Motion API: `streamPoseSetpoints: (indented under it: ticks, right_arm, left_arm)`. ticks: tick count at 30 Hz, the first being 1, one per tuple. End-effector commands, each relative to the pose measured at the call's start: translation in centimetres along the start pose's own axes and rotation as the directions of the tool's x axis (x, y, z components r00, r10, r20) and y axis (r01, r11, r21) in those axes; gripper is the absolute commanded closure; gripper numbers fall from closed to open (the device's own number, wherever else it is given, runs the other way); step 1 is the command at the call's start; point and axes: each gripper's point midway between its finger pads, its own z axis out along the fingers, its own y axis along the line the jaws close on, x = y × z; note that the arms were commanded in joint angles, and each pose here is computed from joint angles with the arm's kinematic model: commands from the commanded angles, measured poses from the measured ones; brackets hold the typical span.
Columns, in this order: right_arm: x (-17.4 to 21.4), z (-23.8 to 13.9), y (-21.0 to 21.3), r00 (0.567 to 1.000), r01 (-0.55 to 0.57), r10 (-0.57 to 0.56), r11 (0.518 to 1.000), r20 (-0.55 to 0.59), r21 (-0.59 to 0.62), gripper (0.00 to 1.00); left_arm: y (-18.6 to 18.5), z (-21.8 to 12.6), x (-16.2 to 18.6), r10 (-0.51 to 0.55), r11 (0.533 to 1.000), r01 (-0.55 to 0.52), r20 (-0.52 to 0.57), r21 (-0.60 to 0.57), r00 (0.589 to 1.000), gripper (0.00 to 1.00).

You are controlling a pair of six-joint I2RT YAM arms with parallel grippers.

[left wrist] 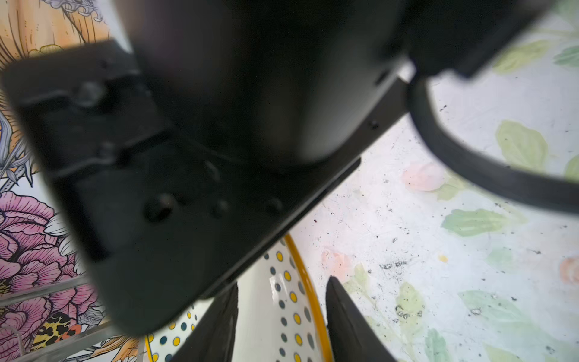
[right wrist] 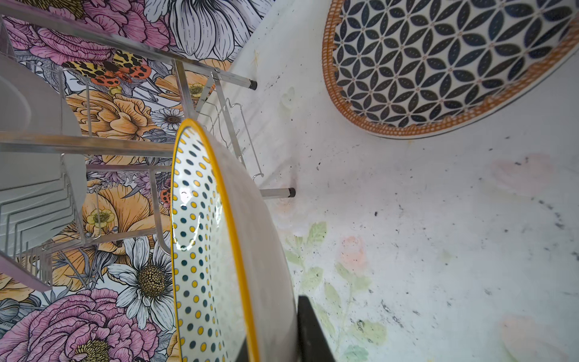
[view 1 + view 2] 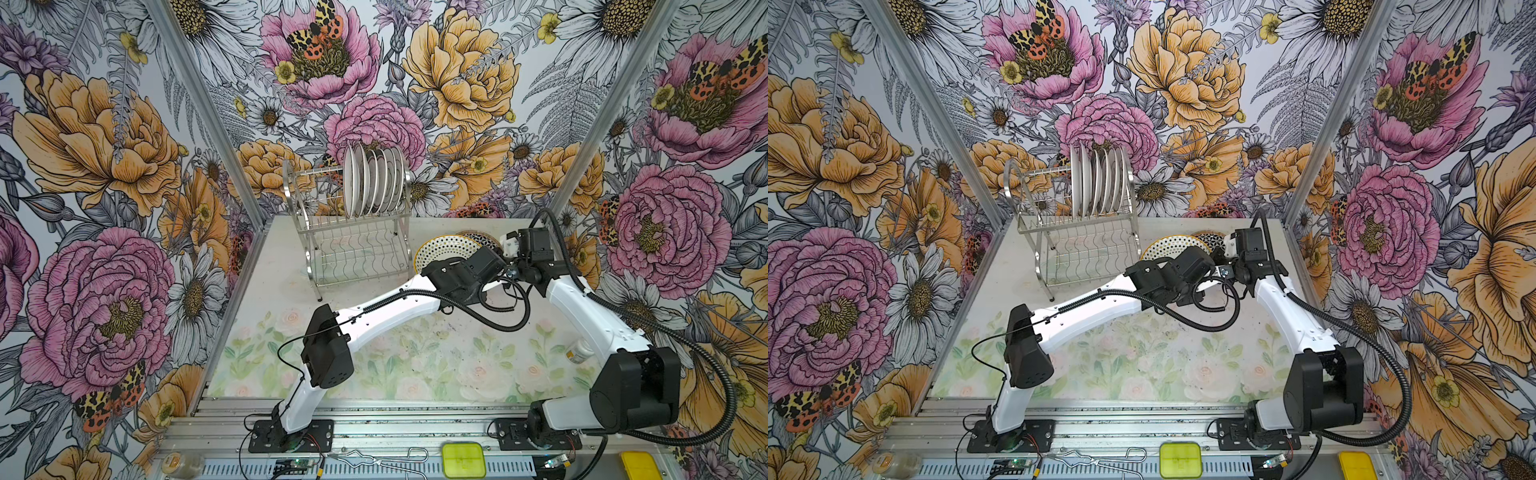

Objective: Unload the plates from the dish rack
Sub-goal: 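Hold the dotted plate with the right gripper while the left gripper releases it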

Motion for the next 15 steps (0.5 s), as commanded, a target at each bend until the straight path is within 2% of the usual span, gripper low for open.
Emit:
streamPoseSetpoints:
  ticks: [1, 8, 9, 11, 15]
  right_arm:
    - [-1.3, -0.9, 1.6, 0.994, 0.097, -0.096, 0.995, 0.060, -0.015, 1.00]
    - [-3.2, -1.7, 1.8, 0.989, 0.084, -0.082, 0.996, 0.126, -0.011, 1.00]
    - [-3.4, -1.8, 1.9, 0.988, 0.087, -0.084, 0.996, 0.132, -0.015, 1.00]
    - [-4.0, -2.3, 2.1, 0.985, 0.085, -0.082, 0.996, 0.154, -0.016, 1.00]
    - [-5.4, -3.1, 1.9, 0.978, 0.075, -0.073, 0.997, 0.193, -0.007, 1.00]
  left_arm:
    - [5.5, -3.5, -2.8, -0.074, 0.986, 0.091, 0.127, -0.136, 0.989, 0.50]
    - [6.0, -4.7, -2.5, -0.110, 0.984, 0.129, 0.144, -0.127, 0.983, 0.43]
    - [6.2, -4.8, -2.4, -0.115, 0.983, 0.133, 0.144, -0.127, 0.983, 0.40]
    - [6.1, -5.0, -2.0, -0.122, 0.984, 0.139, 0.144, -0.115, 0.982, 0.26]
    - [6.2, -5.5, -1.6, -0.136, 0.984, 0.152, 0.153, -0.096, 0.979, 0.22]
